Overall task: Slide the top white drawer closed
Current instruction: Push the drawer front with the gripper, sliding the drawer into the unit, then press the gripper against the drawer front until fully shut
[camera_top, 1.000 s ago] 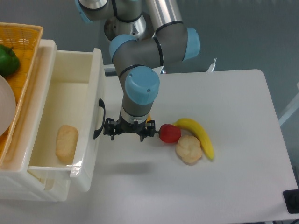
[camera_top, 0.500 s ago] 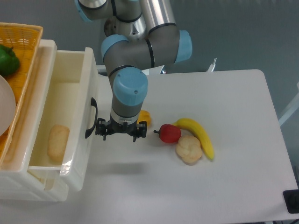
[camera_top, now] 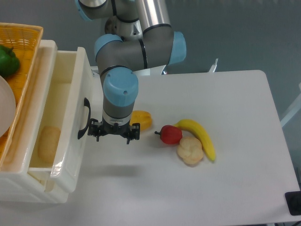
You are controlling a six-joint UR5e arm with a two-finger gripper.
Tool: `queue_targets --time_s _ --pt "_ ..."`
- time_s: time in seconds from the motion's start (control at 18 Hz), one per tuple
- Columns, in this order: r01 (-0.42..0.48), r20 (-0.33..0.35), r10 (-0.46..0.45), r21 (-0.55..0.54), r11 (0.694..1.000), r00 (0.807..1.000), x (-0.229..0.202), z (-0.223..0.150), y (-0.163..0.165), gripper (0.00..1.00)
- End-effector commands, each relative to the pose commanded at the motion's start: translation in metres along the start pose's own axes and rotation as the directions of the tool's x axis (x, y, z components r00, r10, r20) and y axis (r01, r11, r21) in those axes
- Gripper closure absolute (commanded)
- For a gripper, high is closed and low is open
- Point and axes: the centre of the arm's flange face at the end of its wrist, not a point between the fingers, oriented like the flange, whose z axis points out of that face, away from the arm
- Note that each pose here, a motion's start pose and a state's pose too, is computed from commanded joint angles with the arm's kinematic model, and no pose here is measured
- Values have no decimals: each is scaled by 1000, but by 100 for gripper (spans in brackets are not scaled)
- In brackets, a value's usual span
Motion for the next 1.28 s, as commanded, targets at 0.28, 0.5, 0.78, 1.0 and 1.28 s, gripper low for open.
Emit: queue_targets --time_s 0.28,0.5,0.78,1.0,1.28 --pt "-28 25 28 -4 1000 999 16 1 -1 0" --pt "-43 29 43 1 999 999 25 -3 -1 0" --pt "-46 29 46 0 999 999 27 -3 -1 0" --pt "-48 28 48 3 999 998 30 -4 0 0" --pt "-49 31 49 -4 999 998 37 -1 0 0"
